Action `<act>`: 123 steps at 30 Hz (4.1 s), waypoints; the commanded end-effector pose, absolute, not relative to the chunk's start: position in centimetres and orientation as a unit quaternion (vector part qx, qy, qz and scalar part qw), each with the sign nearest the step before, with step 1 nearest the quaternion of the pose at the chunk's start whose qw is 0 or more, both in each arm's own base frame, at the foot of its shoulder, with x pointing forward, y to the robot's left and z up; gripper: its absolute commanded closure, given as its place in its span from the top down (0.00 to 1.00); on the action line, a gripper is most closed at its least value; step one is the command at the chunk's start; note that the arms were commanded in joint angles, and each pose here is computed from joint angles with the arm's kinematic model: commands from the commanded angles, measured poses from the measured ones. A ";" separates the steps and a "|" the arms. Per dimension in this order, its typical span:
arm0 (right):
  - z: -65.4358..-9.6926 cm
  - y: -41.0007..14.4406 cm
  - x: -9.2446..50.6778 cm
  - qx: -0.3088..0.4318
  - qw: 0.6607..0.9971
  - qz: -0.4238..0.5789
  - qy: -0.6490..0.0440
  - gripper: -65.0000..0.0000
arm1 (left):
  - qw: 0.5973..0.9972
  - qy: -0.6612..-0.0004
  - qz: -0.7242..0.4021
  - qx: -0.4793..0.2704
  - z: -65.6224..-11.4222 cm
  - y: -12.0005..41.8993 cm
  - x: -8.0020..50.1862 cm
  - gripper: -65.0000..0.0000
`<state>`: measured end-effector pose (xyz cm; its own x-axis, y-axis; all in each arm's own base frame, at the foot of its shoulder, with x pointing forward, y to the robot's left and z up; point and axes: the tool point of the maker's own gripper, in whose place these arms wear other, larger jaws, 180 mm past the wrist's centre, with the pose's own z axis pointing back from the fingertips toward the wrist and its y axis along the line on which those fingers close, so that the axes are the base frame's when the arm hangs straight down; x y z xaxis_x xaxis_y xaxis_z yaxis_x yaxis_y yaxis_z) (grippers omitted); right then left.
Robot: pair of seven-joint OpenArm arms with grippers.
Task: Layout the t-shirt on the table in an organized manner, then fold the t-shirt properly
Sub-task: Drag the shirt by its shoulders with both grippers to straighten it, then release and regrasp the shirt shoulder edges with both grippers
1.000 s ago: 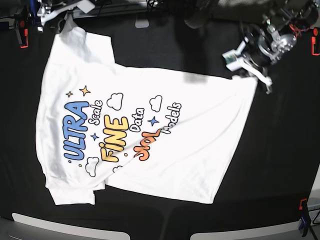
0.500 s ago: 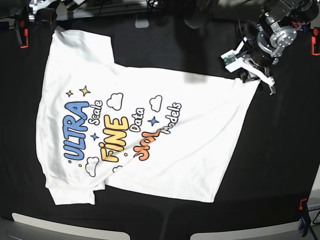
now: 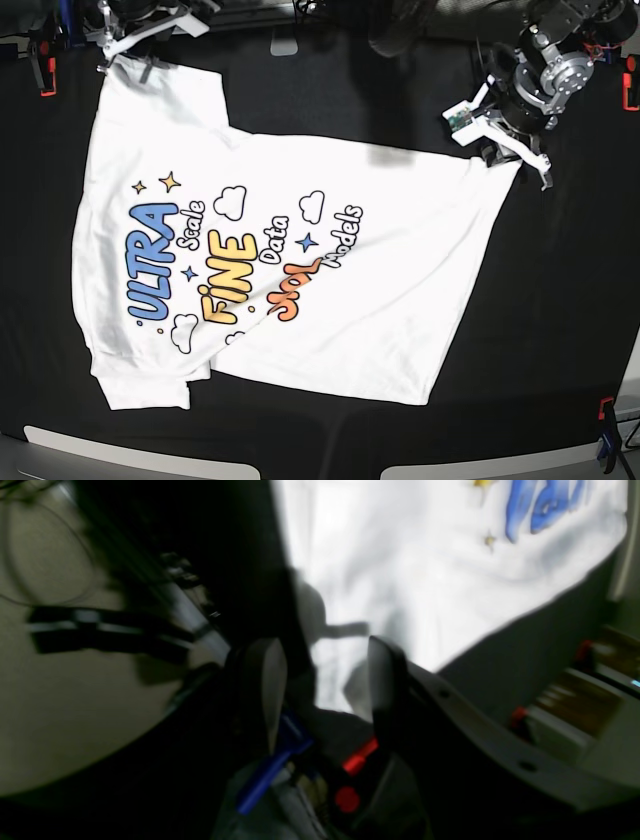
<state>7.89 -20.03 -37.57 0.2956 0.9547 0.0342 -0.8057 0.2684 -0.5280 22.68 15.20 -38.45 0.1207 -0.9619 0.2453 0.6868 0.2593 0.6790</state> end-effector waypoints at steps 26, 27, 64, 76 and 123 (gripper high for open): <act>-40.1 -21.3 14.0 -0.250 0.760 0.563 -0.207 0.31 | 0.718 -0.369 -0.543 0.229 -36.7 15.6 24.0 0.00; -40.2 -21.1 14.0 -0.248 0.762 0.561 -0.208 0.27 | 0.718 -0.369 -0.543 0.229 -36.7 15.6 24.0 0.00; -34.2 -19.3 0.1 -0.244 0.741 0.608 -0.145 0.00 | 0.758 -0.235 -0.476 0.380 -36.4 22.7 19.0 0.00; -31.6 -19.7 3.6 -0.299 0.727 0.583 -0.203 0.00 | 0.720 -0.307 -0.507 0.361 -35.6 20.1 19.9 0.00; -32.9 -27.4 22.9 -0.337 0.812 0.374 -0.294 0.00 | 0.804 -0.443 -0.298 0.262 -34.3 19.2 34.5 0.00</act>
